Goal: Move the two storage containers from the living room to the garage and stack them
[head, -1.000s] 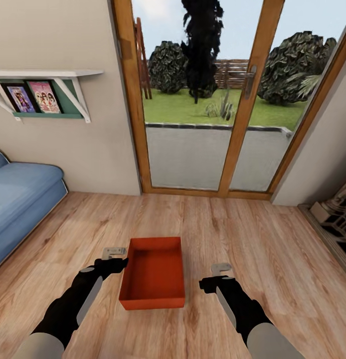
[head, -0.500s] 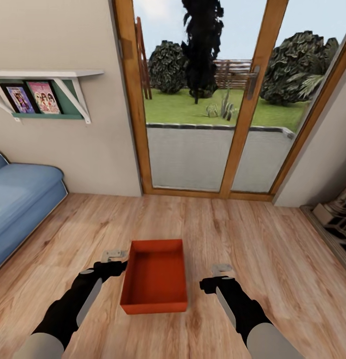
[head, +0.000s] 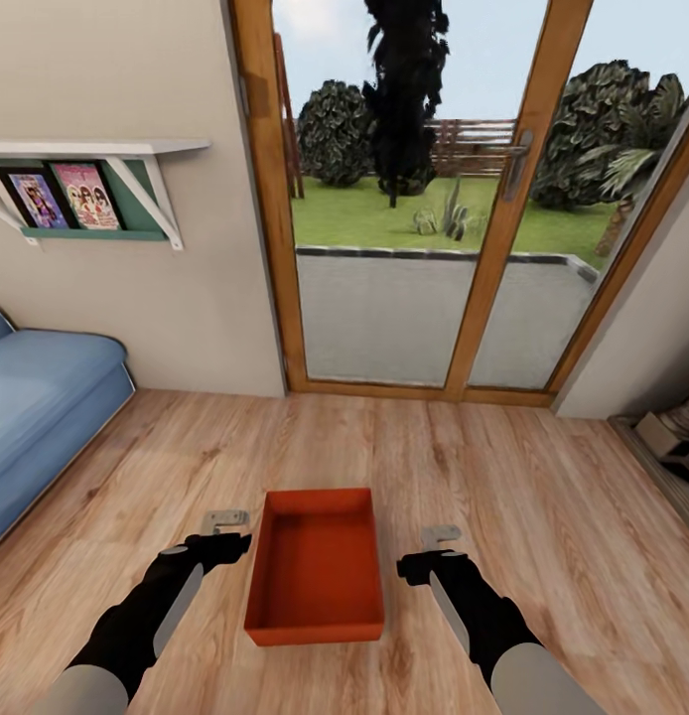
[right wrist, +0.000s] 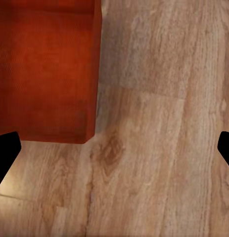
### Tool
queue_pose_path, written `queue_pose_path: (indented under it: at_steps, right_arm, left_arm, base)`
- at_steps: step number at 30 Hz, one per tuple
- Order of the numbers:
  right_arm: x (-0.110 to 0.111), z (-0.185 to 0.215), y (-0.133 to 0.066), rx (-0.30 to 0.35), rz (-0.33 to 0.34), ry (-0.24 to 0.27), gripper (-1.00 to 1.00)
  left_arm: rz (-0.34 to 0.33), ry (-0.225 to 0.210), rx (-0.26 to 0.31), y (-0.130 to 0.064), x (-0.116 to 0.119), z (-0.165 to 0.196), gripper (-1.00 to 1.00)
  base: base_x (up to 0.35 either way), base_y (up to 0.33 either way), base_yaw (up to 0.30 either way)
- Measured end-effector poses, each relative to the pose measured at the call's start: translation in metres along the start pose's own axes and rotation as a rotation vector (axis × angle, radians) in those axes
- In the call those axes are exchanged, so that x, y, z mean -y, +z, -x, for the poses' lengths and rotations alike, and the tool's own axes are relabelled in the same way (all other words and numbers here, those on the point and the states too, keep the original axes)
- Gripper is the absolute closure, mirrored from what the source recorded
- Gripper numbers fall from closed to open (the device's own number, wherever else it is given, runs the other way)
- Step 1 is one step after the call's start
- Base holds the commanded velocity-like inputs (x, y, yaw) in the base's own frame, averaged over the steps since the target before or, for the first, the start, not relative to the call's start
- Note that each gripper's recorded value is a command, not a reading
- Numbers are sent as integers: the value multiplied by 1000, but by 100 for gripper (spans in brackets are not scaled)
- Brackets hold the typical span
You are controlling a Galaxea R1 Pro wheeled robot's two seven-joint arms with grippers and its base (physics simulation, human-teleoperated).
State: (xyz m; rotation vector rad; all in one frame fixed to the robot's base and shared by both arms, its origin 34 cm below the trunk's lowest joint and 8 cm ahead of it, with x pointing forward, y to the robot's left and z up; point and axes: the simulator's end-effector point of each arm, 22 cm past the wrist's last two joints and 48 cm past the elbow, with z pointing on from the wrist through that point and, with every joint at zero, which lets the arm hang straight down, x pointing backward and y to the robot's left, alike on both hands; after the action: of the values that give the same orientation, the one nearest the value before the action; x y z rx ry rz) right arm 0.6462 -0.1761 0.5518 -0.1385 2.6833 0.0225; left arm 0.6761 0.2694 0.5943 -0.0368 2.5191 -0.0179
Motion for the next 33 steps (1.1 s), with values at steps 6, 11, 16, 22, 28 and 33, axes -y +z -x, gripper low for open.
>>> queue_pose_path:
  at_steps: [6, 11, 16, 22, 28, 33]
  right_arm:
    - [-4, -2, 2, -5, 4, -19, -100]
    - [-5, -3, 2, -5, 4, -26, -100]
    - [-5, -3, 2, -5, 5, -26, -100]
    - [-5, -3, 2, -5, 5, -26, -100]
    - [-5, -3, 2, -6, 5, -26, -100]
    - [-5, -3, 2, -6, 5, -26, -100]
  left_arm:
    - [8, 3, -8, 2, -2, -4, -100]
    - [10, 5, -10, 3, -2, -5, -100]
    - [12, 6, -12, 3, -2, -6, -100]
    - [13, 8, -13, 3, -2, -6, -100]
    - [14, 10, -14, 3, -2, -7, -100]
    - [14, 7, -12, 3, -2, -7, -100]
  base:
    - [153, -43, 79]
    - [115, 11, 27]
    - [208, 105, 7]
    - [236, 139, 1]
    - [91, 34, 0]
    - [136, -34, 0]
